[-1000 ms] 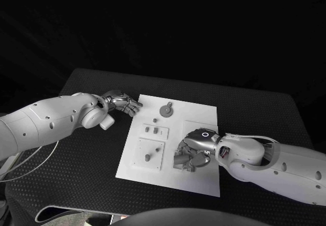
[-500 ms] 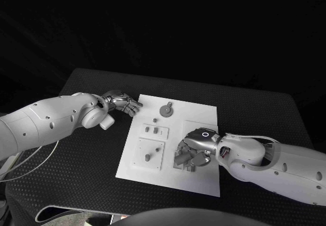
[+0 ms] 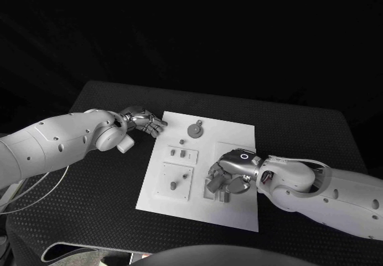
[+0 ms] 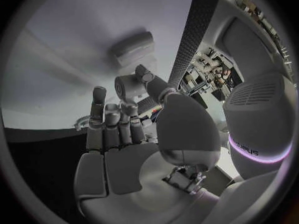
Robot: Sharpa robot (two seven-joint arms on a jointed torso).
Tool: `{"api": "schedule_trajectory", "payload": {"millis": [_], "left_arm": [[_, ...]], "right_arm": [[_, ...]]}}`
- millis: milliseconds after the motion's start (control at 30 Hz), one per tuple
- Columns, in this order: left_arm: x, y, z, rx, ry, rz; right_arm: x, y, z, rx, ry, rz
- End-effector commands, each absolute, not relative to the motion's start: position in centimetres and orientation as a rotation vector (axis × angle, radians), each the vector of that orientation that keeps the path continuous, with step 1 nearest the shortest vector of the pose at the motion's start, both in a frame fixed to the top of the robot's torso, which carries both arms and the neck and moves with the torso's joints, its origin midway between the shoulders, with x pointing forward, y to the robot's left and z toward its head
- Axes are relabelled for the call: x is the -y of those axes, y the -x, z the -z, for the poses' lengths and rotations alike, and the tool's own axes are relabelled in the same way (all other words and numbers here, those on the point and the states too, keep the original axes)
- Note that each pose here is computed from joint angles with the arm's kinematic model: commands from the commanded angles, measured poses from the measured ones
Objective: Assemble the parts on the task board
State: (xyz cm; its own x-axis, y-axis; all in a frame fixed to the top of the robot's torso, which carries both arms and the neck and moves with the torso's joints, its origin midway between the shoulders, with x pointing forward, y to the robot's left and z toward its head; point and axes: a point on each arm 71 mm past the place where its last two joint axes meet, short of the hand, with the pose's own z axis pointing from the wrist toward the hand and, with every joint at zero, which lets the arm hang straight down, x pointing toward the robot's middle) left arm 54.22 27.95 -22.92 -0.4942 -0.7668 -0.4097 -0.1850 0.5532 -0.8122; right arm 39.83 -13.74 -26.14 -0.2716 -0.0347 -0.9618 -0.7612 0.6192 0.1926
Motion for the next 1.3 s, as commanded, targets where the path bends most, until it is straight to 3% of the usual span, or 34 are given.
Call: {"api": "schedule_trajectory", "payload": {"millis": [33,367,667,1300], "left_arm": [[-27.6,-54.1,23.1,-2.007,0.755,0.931],[-27.6,-54.2,23.1,-2.007,0.755,0.929],[-27.5,-54.1,23.2,-2.013,0.754,0.929],[-27.8,-53.9,23.6,-2.027,0.752,0.923]], "right_arm": [[13.5,-39.6,25.8,-1.681,0.643,-0.905],[13.0,-40.1,25.2,-1.659,0.657,-0.974],[12.7,-40.7,25.4,-1.638,0.729,-0.936],[11.7,-39.3,26.5,-1.624,0.895,-0.897]]}}
